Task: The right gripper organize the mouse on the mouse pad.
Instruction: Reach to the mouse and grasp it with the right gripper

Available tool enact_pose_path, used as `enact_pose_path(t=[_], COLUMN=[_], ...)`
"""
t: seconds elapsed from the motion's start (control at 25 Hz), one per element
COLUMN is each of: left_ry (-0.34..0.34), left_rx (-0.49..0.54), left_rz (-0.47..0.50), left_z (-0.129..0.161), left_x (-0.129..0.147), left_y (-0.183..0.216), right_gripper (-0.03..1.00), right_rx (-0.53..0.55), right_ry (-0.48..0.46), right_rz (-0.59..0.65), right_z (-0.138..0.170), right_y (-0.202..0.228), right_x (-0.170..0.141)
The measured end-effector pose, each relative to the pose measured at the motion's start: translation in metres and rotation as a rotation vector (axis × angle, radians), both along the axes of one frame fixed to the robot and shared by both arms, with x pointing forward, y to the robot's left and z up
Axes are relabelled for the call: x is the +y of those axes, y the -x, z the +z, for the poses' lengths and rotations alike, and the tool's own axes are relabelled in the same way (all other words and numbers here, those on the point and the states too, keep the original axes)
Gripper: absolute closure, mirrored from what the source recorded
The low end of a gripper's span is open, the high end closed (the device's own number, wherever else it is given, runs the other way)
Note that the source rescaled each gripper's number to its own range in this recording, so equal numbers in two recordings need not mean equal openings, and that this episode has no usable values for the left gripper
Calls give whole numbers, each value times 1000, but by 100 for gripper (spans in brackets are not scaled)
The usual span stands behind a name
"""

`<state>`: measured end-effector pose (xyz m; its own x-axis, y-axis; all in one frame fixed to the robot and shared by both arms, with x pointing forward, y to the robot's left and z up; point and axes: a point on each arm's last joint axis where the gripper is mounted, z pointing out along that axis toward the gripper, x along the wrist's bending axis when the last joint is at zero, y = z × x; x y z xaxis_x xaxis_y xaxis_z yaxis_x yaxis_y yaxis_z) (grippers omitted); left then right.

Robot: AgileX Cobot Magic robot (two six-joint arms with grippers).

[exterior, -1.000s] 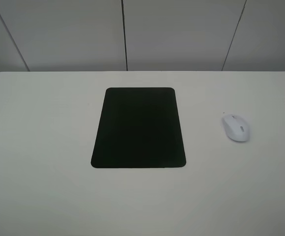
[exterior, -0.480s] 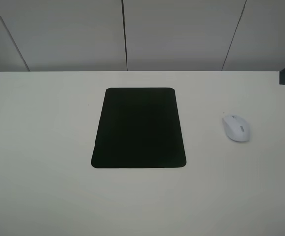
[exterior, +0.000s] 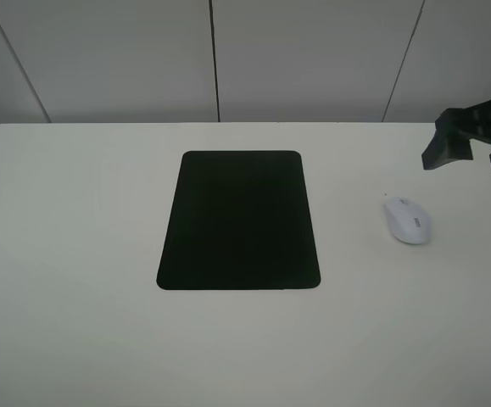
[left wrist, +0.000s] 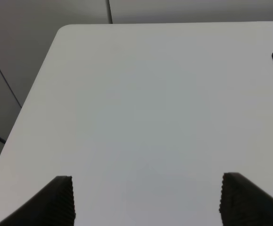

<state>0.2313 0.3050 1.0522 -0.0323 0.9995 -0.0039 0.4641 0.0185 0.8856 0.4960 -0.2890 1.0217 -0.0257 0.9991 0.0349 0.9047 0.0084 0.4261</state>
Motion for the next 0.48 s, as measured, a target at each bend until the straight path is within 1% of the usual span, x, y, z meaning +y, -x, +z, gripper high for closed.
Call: enact_pose_path(t=[0.16, 0.24, 0.48], left_ry=[0, 0, 0], left_rx=[0, 0, 0], left_rz=[0, 0, 0], left_z=[0, 0, 0], left_x=[0, 0, 0], left_y=[0, 0, 0], right_gripper=[-3, -3, -3], right_rx=[25, 37, 150], right_ry=[35, 36, 38], right_rz=[15, 15, 17], right_z=[-14, -20, -57], right_y=[-18, -25, -45], right_x=[-2, -2, -1])
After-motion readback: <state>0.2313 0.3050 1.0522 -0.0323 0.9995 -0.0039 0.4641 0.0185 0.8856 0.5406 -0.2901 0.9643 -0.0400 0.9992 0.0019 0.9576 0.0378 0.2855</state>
